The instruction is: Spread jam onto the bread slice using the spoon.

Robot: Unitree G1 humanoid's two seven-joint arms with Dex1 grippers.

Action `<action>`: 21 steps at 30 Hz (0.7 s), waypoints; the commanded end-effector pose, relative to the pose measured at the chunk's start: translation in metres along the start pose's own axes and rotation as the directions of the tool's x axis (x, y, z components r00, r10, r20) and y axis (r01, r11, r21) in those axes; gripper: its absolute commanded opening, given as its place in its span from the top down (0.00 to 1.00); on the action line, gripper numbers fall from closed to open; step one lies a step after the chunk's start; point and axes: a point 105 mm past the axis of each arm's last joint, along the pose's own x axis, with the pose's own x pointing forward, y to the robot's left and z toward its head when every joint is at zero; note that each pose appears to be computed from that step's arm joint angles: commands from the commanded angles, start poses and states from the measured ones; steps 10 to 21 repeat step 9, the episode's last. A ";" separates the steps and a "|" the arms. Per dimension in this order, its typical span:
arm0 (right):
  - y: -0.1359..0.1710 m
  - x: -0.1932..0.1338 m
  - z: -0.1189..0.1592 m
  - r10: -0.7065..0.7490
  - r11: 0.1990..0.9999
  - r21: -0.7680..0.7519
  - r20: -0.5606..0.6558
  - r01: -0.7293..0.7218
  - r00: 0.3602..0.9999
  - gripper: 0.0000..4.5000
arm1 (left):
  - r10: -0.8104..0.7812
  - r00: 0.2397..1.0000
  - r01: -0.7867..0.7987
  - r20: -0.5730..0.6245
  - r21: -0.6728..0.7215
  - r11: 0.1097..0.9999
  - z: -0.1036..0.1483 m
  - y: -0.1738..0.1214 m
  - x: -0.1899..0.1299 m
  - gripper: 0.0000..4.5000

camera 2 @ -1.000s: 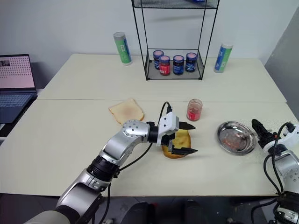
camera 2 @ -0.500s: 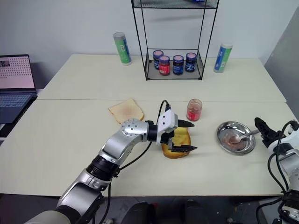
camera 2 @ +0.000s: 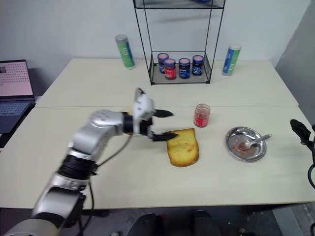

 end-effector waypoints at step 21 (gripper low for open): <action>0.115 -0.008 -0.031 0.482 0.796 -0.196 -0.366 -0.573 0.796 0.00 | 0.037 0.995 -0.042 -0.091 -0.060 0.997 -0.009 -0.013 -0.070 0.00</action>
